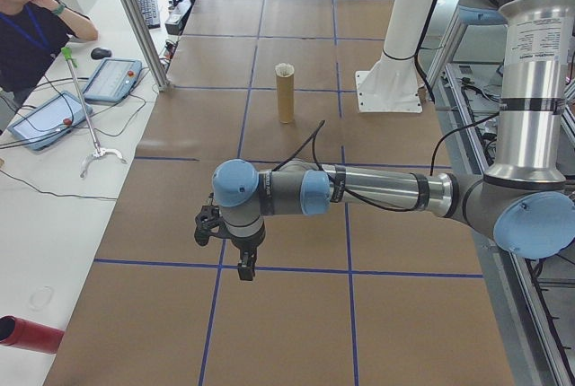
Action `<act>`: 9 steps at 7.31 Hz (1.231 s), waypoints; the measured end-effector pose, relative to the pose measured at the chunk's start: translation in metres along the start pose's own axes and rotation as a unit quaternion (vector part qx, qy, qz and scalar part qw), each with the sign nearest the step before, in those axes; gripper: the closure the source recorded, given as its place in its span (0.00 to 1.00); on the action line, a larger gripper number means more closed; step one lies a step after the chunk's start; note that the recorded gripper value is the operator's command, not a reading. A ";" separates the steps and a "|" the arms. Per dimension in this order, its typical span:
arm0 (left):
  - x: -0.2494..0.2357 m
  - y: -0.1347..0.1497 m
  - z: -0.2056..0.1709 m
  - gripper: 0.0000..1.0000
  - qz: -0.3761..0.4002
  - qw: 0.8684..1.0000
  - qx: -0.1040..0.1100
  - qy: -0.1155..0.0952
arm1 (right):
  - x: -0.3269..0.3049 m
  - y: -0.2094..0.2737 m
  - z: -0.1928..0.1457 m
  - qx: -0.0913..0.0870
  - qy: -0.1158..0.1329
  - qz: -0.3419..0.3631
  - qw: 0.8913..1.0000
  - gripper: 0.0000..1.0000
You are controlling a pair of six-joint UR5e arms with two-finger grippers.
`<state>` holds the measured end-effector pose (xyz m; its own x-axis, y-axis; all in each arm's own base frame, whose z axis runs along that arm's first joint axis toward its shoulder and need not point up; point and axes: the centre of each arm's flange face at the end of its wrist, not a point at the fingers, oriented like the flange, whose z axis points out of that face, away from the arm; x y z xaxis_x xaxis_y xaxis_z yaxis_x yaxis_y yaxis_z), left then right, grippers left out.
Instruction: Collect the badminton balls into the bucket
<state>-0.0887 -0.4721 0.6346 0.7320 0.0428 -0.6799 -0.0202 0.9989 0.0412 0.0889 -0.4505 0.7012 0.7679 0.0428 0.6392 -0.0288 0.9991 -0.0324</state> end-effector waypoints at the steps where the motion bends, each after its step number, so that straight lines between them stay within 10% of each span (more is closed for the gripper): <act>1: -0.002 0.004 0.004 0.00 0.003 1.000 0.005 -0.001 | 0.000 0.000 0.000 0.000 0.000 0.000 1.000 0.00; 9: 0.010 -0.001 -0.004 0.00 0.016 0.999 0.019 0.022 | 0.000 0.000 0.000 0.000 0.000 0.000 1.000 0.00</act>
<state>-0.0842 -0.4722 0.6255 0.7006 0.0771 -0.7094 -0.0177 0.9957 0.0908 0.0889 -0.4505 0.7012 0.7678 0.0428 0.6393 -0.0287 0.9991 -0.0324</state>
